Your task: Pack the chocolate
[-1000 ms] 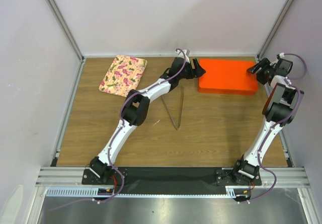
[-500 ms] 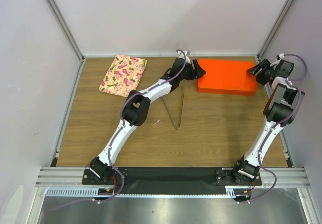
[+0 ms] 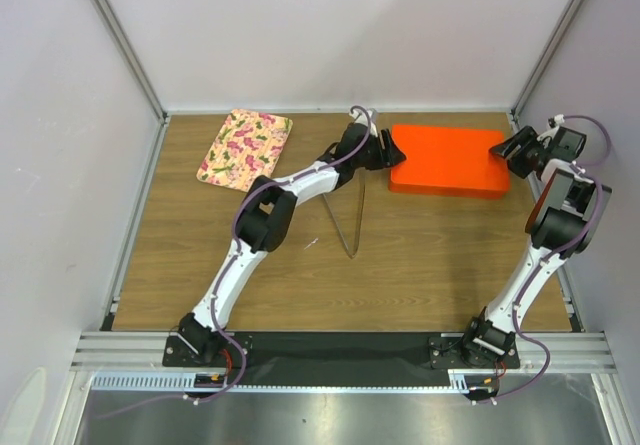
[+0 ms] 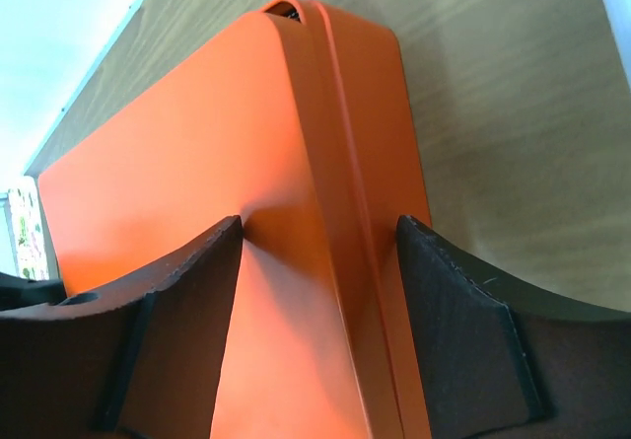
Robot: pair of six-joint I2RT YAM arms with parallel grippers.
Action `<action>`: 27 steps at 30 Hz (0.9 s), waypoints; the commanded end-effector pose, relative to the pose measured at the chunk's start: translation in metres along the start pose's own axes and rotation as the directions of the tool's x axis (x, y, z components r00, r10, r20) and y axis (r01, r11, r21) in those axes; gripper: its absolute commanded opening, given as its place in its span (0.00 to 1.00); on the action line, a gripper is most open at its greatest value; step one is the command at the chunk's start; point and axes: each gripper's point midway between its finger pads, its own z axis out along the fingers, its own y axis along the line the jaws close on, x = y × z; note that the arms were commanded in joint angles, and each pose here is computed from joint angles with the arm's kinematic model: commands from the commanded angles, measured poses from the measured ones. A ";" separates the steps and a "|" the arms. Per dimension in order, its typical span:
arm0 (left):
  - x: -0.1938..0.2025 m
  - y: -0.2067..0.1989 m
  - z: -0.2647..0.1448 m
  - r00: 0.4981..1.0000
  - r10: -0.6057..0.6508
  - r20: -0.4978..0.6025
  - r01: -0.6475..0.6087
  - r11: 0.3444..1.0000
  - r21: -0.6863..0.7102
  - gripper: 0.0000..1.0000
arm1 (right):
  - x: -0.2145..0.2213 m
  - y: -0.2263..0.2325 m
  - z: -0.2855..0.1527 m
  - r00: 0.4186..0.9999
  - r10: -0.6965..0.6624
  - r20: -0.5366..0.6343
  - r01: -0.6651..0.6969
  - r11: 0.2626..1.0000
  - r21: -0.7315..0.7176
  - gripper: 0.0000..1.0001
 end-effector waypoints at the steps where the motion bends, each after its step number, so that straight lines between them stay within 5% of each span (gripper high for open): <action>1: 0.022 -0.070 -0.023 0.996 0.061 -0.069 -0.053 0.993 0.110 0.65 | 0.021 0.028 -0.020 0.996 0.041 -0.083 -0.047 0.997 -0.066 0.68; 12: 0.065 -0.109 -0.059 0.985 0.071 -0.154 -0.053 0.992 0.119 0.62 | 0.020 0.018 -0.041 0.996 0.034 -0.080 -0.032 0.999 0.020 0.68; 27: 0.043 -0.110 -0.081 0.989 0.007 -0.145 -0.001 0.999 0.041 0.70 | -0.059 0.021 -0.072 0.992 0.028 0.120 -0.069 0.936 0.346 0.82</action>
